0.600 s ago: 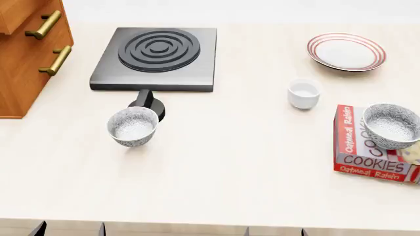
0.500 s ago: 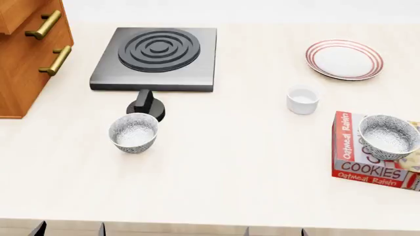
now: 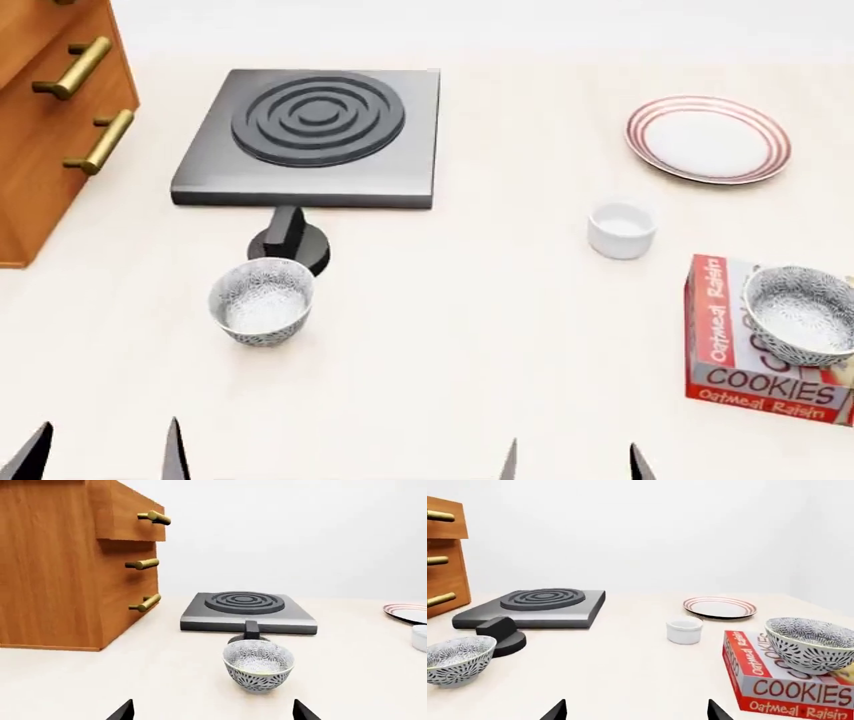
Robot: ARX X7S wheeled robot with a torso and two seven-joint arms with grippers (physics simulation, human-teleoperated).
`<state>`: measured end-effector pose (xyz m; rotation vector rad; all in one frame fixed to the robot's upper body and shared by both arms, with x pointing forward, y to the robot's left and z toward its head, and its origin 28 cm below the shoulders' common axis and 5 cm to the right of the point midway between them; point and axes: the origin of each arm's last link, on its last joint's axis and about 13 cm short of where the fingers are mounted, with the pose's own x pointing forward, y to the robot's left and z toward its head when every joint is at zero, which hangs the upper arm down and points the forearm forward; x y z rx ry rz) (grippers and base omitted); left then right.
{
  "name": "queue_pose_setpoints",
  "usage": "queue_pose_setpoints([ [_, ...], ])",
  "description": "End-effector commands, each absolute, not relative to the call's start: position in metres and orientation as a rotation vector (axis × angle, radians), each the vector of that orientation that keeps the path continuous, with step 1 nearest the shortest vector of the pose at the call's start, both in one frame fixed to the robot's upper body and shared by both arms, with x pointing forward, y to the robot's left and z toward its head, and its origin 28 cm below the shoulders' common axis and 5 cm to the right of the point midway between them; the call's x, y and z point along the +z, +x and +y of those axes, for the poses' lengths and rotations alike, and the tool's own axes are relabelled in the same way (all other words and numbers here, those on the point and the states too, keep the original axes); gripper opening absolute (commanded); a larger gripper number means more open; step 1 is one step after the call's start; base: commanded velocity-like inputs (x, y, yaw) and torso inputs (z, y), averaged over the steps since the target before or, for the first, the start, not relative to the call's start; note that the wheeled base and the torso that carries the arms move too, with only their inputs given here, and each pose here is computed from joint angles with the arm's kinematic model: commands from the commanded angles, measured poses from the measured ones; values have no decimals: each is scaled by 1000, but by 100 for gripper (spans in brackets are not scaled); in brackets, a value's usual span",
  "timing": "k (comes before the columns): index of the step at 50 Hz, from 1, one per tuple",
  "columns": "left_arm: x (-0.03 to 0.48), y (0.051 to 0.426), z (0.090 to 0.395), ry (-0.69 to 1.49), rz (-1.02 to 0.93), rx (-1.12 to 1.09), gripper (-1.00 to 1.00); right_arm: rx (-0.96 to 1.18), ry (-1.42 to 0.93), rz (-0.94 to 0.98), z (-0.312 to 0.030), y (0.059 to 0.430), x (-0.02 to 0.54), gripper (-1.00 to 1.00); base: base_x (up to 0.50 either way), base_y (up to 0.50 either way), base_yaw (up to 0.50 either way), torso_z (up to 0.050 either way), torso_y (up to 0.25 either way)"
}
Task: Pick the akita bowl on the cookies box and place it on the plate.
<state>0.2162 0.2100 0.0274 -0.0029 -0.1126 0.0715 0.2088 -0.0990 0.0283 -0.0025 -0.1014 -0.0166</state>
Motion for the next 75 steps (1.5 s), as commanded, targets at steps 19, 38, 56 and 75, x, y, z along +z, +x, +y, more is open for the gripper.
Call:
queue_pose_setpoints([
  [19,94,216,221,-31,-403,123,100,-134,-78,-331,-110,204,104,100,500,0,0,0,0],
  [38,96,218,223,-24,-419,151,100,-134,-89,-350,-111,204,106,100,500,0,0,0,0],
  [56,95,218,224,-16,-430,152,100,-144,-93,-372,-113,202,109,100,500,0,0,0,1],
  [75,95,218,224,-21,-424,149,100,-139,-88,-402,-114,200,109,100,158,-240,0,0,0],
])
